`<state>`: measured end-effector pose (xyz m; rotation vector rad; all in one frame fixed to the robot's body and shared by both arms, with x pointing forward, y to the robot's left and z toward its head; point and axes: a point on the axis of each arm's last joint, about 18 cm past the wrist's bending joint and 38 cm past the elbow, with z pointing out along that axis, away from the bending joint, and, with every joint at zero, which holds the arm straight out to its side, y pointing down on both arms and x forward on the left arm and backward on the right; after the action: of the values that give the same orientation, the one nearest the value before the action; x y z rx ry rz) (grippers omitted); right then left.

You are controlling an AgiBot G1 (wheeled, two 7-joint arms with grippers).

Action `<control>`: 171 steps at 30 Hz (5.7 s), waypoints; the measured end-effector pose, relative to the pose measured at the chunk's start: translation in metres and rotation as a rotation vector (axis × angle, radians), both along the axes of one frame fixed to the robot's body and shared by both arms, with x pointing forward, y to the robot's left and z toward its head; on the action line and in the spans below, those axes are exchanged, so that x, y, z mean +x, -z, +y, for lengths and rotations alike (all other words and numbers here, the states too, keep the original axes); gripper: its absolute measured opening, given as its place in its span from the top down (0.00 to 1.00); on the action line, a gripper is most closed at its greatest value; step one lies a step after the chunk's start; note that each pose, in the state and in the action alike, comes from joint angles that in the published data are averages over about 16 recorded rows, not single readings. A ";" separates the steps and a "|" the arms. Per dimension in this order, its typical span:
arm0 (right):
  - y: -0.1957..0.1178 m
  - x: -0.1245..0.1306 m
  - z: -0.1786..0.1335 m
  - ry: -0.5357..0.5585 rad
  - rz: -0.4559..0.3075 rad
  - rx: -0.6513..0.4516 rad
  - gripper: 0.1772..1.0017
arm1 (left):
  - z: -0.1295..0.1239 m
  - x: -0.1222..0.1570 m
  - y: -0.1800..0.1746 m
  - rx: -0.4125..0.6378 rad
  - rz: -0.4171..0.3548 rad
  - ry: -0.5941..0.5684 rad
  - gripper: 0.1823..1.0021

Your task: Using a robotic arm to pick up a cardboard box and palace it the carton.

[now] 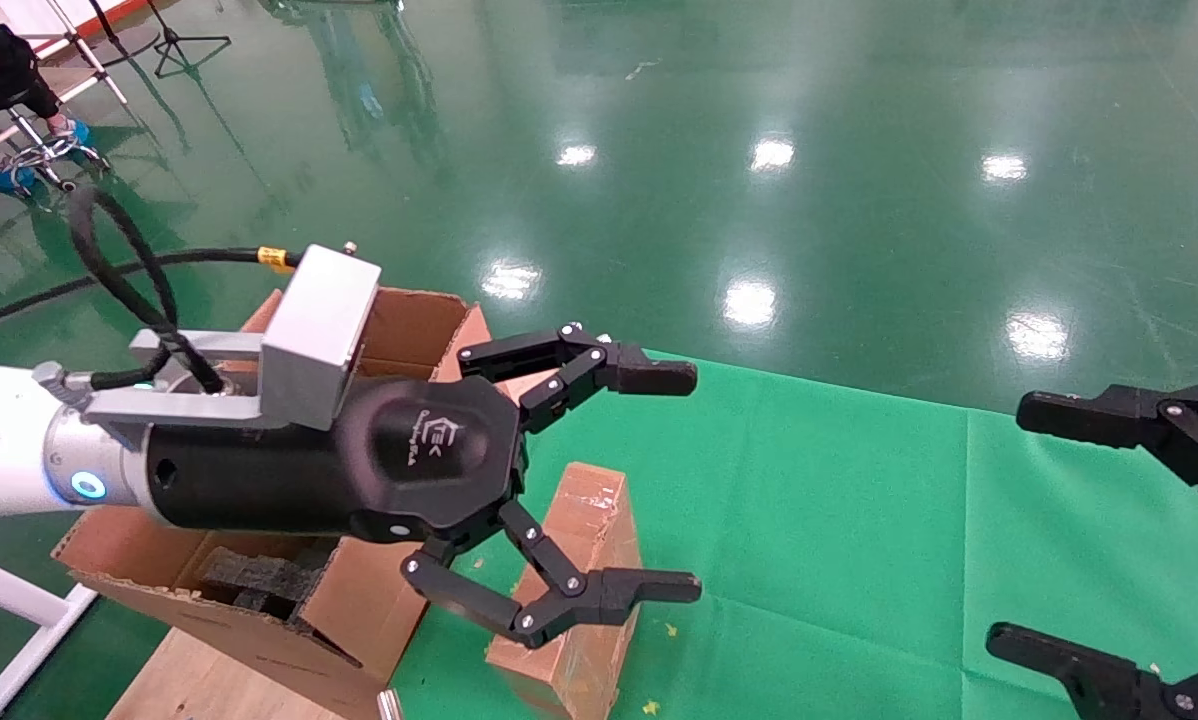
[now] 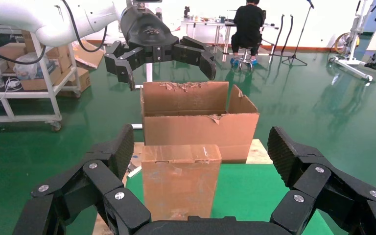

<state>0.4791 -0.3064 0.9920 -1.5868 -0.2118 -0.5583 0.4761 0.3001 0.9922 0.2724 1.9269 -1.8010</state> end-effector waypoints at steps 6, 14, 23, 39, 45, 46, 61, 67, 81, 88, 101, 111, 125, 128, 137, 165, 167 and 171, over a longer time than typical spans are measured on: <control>0.000 0.000 0.000 0.000 0.000 0.000 0.00 | 0.000 0.000 0.000 0.000 0.000 0.000 0.00; 0.000 0.000 0.000 0.000 0.000 0.000 0.00 | 0.000 0.000 0.000 0.000 0.000 0.000 0.00; 0.000 0.000 0.000 0.000 0.000 0.000 0.01 | 0.000 0.001 0.000 0.010 0.004 -0.007 0.00; 0.000 0.000 0.000 0.000 0.000 0.000 0.22 | -0.009 0.032 -0.009 0.222 0.227 -0.231 0.00; 0.000 0.000 0.000 0.000 0.000 0.000 0.38 | -0.017 0.043 -0.018 0.289 0.338 -0.327 0.00; 0.000 0.000 0.000 0.000 0.000 0.000 0.41 | -0.018 0.044 -0.019 0.298 0.351 -0.339 0.00; 0.000 0.000 0.000 0.001 0.000 0.000 0.80 | -0.020 0.057 -0.026 0.359 0.497 -0.473 0.00; 0.000 0.000 0.000 0.001 0.000 0.000 0.90 | -0.020 0.067 -0.029 0.374 0.624 -0.596 0.00; 0.000 0.000 0.000 0.001 0.000 0.000 0.98 | -0.034 0.079 -0.022 0.453 0.856 -0.852 0.00; 0.000 0.000 0.000 0.001 0.000 0.000 0.98 | -0.037 0.080 -0.013 0.488 0.917 -0.918 0.00; 0.000 0.000 0.000 0.001 0.000 0.000 0.98 | -0.046 0.079 0.000 0.540 0.968 -0.963 0.00; 0.000 0.000 0.000 0.001 0.000 0.001 0.98 | -0.053 0.079 0.007 0.573 0.990 -0.968 0.00; 0.000 0.000 0.000 0.001 0.000 0.001 0.88 | -0.054 0.079 0.008 0.576 0.995 -0.967 0.04; 0.000 0.000 0.000 0.001 0.000 0.001 0.84 | -0.054 0.079 0.008 0.575 0.994 -0.968 0.07; 0.000 0.000 0.000 0.001 0.000 0.001 0.61 | -0.053 0.079 0.007 0.572 0.992 -0.969 0.23; 0.000 0.000 0.000 0.001 0.000 0.001 0.03 | -0.025 0.072 -0.052 0.438 0.875 -0.984 0.87; 0.000 0.000 0.000 0.001 0.000 0.001 0.02 | -0.013 0.068 -0.071 0.394 0.840 -0.996 0.88; 0.000 0.000 0.000 0.001 0.000 0.001 0.01 | 0.017 0.056 -0.109 0.304 0.761 -1.041 0.90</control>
<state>0.4793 -0.3067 0.9920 -1.5862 -0.2104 -0.5591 0.5319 0.3173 1.1016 -1.2567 2.1353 -0.9224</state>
